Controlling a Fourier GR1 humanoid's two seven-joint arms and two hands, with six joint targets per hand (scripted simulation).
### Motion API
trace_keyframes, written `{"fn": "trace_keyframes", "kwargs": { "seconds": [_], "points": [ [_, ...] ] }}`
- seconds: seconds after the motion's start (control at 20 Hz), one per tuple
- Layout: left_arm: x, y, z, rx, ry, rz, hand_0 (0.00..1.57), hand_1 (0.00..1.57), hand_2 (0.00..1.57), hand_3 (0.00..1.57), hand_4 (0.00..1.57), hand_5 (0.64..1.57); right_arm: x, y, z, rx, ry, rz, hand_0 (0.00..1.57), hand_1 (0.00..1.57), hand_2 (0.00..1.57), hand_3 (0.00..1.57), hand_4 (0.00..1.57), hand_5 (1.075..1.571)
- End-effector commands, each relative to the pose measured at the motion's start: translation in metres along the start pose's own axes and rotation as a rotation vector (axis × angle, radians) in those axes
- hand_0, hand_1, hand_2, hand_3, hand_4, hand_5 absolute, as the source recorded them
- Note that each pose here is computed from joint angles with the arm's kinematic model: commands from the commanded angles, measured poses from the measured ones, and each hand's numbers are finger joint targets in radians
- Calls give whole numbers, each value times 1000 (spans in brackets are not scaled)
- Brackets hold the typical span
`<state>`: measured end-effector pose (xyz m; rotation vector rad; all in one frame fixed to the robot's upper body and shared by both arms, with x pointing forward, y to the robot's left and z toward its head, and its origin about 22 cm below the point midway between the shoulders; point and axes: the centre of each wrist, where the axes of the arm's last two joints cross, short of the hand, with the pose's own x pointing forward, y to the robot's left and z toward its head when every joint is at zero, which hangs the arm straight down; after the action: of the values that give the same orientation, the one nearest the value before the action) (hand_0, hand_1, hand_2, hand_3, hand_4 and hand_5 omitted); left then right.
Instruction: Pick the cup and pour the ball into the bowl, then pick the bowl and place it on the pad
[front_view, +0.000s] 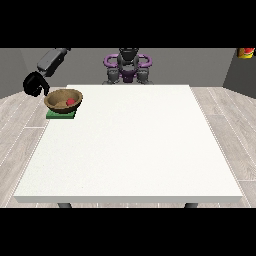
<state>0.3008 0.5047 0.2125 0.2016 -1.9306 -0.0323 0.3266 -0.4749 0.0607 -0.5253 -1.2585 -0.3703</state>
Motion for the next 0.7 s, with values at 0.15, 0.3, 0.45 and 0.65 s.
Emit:
{"fn": "trace_keyframes", "kwargs": {
  "seconds": [0.15, 0.3, 0.45, 0.65],
  "points": [
    [9, 22, 6, 41, -35, -11, 0, 0, 0, 0, 1192, 1562, -1, 12, -1, -57, -45, -53, 1465, 1465, 1389, 796, 0, 1539],
    [12, 23, 5, 29, -31, -18, 0, 0, 0, 0, 1188, 1565, -10, 31, 0, -40, -54, -95, 1456, 1456, 1401, 759, 0, 1532],
    [0, 28, 9, 55, -45, -22, 0, 0, 0, 0, 1191, 1565, 25, 40, -5, -22, -80, -110, 1434, 1434, 1376, 670, 0, 1534],
    [6, 20, 7, 20, -42, -41, 0, 0, 0, 0, 1193, 1567, 14, 31, -6, -67, -78, -45, 931, 931, 1103, 1043, 162, 1509]
  ]
}}
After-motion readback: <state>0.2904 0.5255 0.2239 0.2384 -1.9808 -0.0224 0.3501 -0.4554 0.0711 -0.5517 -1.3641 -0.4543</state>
